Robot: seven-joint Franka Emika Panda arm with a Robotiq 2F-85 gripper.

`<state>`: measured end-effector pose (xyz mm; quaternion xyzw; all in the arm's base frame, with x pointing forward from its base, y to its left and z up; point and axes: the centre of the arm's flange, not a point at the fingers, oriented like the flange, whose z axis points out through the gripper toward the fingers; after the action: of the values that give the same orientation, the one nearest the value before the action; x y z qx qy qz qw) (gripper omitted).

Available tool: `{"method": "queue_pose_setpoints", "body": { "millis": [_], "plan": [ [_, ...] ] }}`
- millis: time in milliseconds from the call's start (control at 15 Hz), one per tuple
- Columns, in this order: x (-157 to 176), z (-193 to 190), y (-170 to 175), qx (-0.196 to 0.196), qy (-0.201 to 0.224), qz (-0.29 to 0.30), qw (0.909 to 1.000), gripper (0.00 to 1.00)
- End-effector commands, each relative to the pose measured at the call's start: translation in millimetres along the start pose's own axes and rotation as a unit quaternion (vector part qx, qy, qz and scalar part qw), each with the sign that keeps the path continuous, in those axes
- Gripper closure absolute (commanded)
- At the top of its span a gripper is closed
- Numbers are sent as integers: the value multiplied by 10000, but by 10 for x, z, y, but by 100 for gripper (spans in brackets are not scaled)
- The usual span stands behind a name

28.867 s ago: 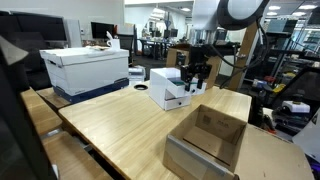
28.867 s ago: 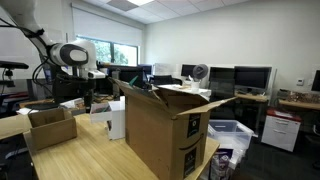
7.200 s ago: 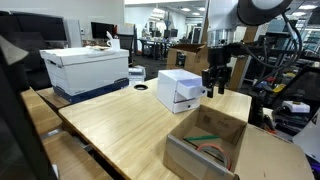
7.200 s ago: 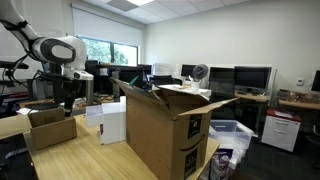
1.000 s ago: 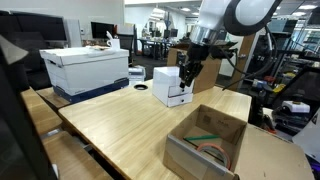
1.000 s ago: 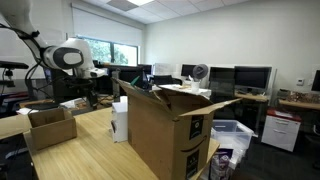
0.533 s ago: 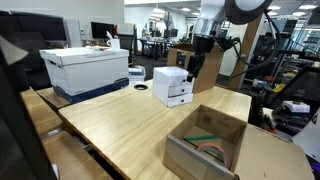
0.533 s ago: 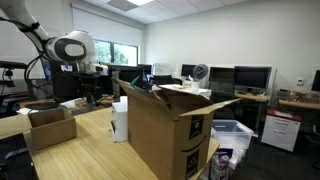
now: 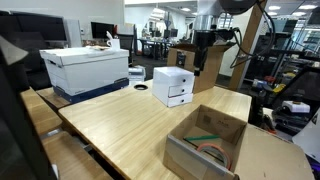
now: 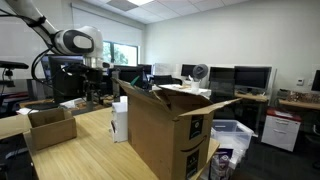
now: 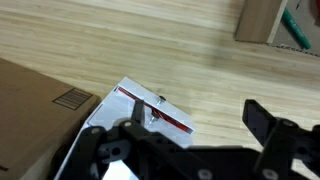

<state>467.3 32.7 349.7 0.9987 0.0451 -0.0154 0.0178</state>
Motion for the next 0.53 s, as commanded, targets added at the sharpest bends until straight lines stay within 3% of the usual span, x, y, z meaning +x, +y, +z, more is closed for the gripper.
{"method": "queue_pose_setpoints", "body": {
  "millis": [0, 467],
  "plan": [
    [17, -29, 14, -15, 10, -16, 10000, 0],
    [33, -38, 12, -17, 19, -24, 10000, 0]
  ]
}}
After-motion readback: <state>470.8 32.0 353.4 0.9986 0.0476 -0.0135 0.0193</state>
